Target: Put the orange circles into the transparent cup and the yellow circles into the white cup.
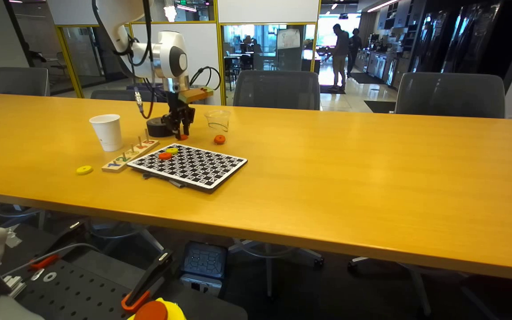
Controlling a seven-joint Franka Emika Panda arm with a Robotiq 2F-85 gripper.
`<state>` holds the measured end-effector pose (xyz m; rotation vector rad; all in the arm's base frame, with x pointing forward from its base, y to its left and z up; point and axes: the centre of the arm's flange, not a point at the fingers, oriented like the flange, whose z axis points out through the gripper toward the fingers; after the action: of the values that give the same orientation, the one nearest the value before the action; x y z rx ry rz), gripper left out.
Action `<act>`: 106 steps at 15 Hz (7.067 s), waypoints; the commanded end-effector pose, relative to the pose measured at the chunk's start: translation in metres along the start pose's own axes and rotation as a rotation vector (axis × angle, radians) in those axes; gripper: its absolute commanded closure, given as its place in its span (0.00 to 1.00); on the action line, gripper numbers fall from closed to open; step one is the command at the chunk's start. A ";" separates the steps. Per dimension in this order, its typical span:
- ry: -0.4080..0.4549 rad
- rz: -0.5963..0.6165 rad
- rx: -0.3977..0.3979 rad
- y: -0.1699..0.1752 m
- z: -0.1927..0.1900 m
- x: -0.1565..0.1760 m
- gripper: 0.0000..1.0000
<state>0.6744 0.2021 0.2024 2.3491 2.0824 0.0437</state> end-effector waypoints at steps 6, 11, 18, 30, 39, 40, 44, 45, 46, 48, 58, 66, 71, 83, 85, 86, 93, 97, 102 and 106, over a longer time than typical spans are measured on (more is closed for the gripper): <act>-0.015 0.108 -0.067 0.028 -0.080 -0.023 0.79; -0.044 0.175 -0.173 0.040 -0.146 -0.048 0.79; -0.149 0.256 -0.196 0.045 -0.173 -0.088 0.79; -0.228 0.269 -0.071 0.040 -0.153 -0.099 0.79; -0.234 0.295 -0.035 0.042 -0.141 -0.105 0.11; -0.235 0.305 -0.041 0.041 -0.142 -0.106 0.04; -0.227 0.401 -0.059 0.022 -0.151 -0.116 0.00; -0.225 0.427 -0.063 0.018 -0.154 -0.119 0.00; -0.227 0.466 -0.069 0.012 -0.161 -0.122 0.00; -0.219 0.542 -0.068 -0.003 -0.171 -0.130 0.00; -0.103 0.935 0.054 -0.103 -0.149 -0.111 0.00; -0.026 1.173 0.005 -0.135 -0.099 -0.074 0.00; -0.019 1.239 -0.030 -0.136 -0.075 -0.075 0.00; -0.043 1.226 -0.001 -0.130 -0.035 -0.067 0.00; -0.045 1.219 0.004 -0.130 -0.030 -0.064 0.00; -0.048 1.216 0.004 -0.130 -0.028 -0.063 0.00; -0.040 1.210 0.020 -0.118 -0.017 -0.061 0.00; -0.039 1.213 0.028 -0.113 -0.013 -0.061 0.00; -0.039 1.221 0.033 -0.110 -0.010 -0.062 0.00; -0.036 1.228 0.032 -0.108 -0.008 -0.065 0.26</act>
<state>0.5508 0.1523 0.2059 3.1229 0.3532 -0.0668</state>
